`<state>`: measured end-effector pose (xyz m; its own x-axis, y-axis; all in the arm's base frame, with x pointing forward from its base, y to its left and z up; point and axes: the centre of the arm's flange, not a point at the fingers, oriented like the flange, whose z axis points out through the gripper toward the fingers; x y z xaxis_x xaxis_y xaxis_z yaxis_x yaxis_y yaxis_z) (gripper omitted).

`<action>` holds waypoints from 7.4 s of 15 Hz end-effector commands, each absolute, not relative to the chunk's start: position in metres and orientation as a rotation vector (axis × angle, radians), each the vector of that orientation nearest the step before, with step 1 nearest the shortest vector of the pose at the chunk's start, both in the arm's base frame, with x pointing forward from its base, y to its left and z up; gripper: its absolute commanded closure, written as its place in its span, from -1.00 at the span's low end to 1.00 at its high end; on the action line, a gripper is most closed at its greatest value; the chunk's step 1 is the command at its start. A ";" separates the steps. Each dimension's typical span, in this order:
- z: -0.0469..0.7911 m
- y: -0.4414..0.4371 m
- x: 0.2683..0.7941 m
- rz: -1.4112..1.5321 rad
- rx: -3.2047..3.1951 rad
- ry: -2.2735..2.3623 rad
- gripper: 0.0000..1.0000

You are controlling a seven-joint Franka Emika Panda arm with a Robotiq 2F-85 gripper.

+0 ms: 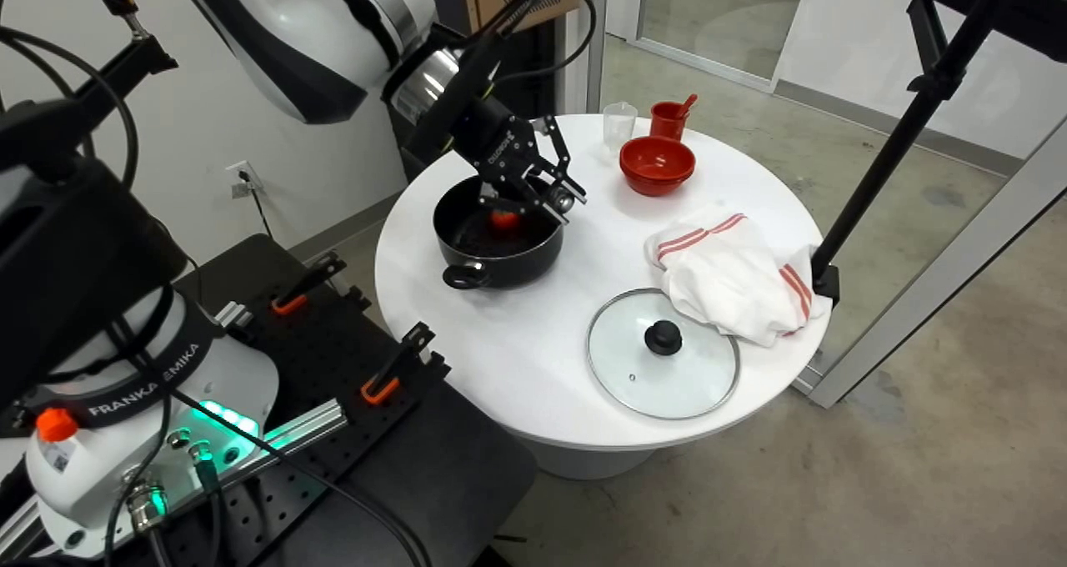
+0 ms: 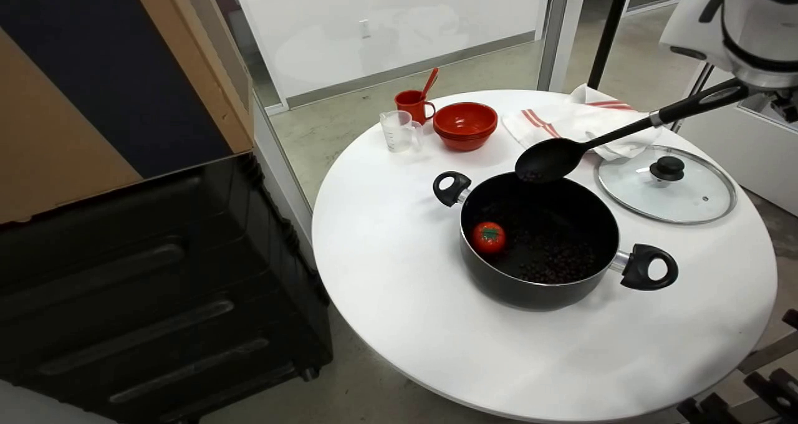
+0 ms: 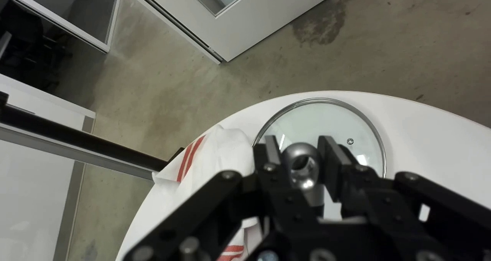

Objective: Stir the content in the pot with the spoon

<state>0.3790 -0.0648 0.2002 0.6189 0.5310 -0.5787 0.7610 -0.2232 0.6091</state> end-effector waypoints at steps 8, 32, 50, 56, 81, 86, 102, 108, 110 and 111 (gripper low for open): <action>0.184 -0.047 0.320 -0.218 1.776 1.221 0.85; 0.195 -0.013 0.367 0.300 0.845 1.600 0.85; 0.223 -0.068 0.384 0.152 1.252 1.434 0.85; 0.207 -0.079 0.358 0.041 1.415 1.346 0.85; 0.191 -0.055 0.295 0.127 1.181 1.410 0.85; 0.183 -0.046 0.290 0.134 1.179 1.449 0.85; 0.176 0.019 0.299 0.382 0.871 1.545 0.85; 0.177 0.034 0.302 0.412 0.860 1.536 0.85; 0.180 0.032 0.305 0.417 0.857 1.527 0.85; 0.182 0.031 0.308 0.425 0.847 1.523 0.85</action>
